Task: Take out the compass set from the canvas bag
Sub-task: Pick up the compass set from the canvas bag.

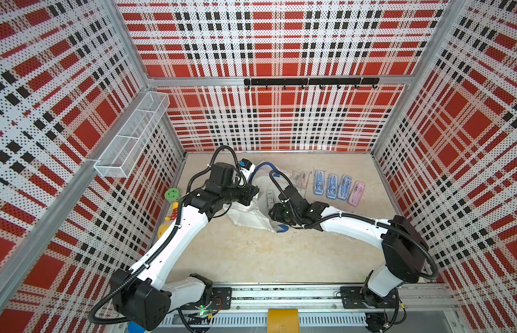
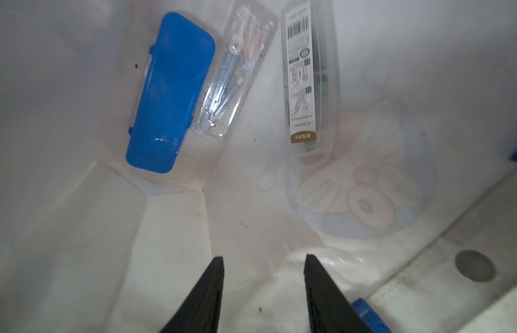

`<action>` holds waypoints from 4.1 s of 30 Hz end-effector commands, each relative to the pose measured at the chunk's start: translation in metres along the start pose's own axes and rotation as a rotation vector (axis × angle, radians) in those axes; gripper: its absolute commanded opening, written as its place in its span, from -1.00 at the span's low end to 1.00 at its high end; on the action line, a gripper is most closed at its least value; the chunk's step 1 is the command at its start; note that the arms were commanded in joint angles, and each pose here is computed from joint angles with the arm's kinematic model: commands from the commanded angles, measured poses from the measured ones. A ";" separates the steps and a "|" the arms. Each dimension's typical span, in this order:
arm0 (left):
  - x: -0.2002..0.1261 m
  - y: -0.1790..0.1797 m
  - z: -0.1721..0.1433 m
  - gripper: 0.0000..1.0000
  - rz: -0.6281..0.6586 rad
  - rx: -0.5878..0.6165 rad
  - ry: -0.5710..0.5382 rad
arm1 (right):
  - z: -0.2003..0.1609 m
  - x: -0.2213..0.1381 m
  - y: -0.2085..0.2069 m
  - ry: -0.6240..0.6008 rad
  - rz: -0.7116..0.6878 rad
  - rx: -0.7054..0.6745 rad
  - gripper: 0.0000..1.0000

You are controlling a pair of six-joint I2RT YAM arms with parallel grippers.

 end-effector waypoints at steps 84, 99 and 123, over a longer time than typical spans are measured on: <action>0.004 -0.030 -0.002 -1.00 -0.079 -0.239 -0.039 | 0.064 0.084 0.074 -0.018 0.540 0.413 -0.59; -0.002 0.026 0.004 -1.00 0.037 -0.302 -0.062 | 0.041 0.013 0.062 0.022 0.481 0.321 -0.65; -0.016 0.107 -0.016 -1.00 0.178 -0.404 -0.046 | 0.067 -0.106 -0.001 -0.058 0.261 0.176 -0.62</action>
Point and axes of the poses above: each gripper's point midway between its finger pads, its own x axis out along the fingers, its own y axis along the line the jaws close on, z = x × y, the point moved 2 cm from there along -x, back along the fingers, and after that the axes turned 15 degrees about x, right-handed, at the moved point
